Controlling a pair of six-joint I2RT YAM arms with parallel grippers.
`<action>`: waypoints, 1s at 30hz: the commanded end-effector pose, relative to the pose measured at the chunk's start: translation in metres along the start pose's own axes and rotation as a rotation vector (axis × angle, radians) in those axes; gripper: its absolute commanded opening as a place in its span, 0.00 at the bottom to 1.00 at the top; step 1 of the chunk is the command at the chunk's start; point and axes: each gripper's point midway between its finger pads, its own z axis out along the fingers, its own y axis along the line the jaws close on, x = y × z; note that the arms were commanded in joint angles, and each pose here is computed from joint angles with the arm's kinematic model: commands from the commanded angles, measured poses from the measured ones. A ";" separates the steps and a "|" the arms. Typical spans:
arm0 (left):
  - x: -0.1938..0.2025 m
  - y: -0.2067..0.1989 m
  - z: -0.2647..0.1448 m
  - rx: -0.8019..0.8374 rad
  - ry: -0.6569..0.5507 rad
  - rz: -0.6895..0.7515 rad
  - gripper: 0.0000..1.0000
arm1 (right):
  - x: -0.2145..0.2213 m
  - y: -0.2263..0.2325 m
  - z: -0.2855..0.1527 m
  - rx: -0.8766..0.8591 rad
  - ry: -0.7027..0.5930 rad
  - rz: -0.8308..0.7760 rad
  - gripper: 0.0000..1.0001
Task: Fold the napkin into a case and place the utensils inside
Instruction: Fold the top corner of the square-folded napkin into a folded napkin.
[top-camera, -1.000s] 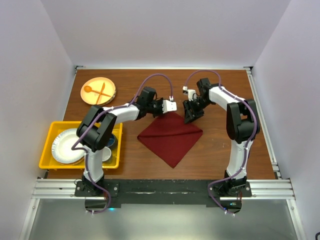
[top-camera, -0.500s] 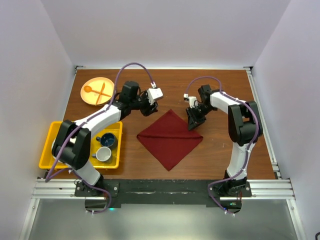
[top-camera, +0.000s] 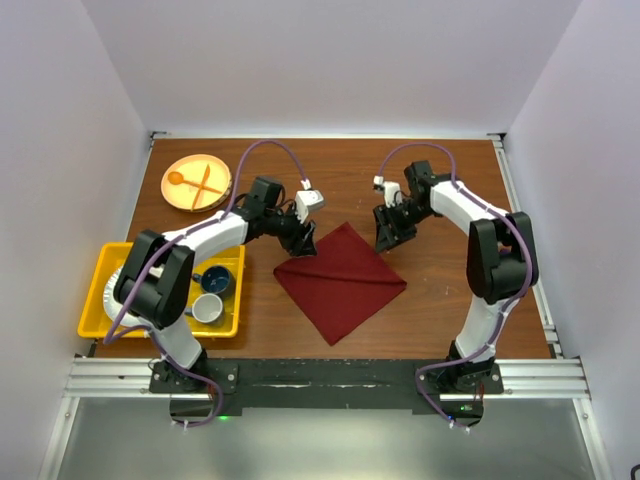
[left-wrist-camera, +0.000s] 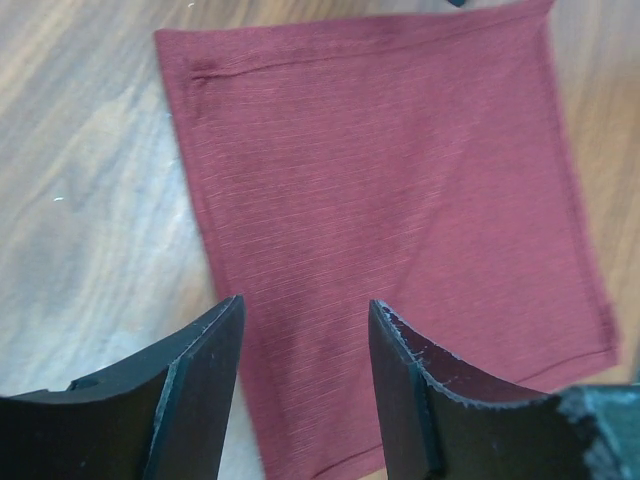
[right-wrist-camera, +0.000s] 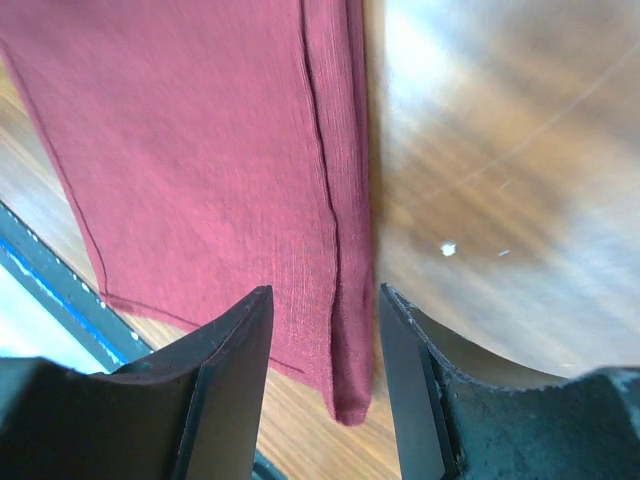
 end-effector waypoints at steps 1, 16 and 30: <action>-0.033 -0.013 -0.006 0.072 -0.120 -0.073 0.57 | -0.039 0.026 -0.032 -0.059 -0.136 -0.096 0.49; -0.058 0.025 0.028 0.032 -0.157 -0.138 0.41 | -0.039 0.017 -0.010 -0.064 -0.108 -0.061 0.31; -0.057 0.016 0.031 0.068 -0.205 -0.246 0.38 | -0.028 0.048 -0.008 -0.168 -0.124 -0.012 0.32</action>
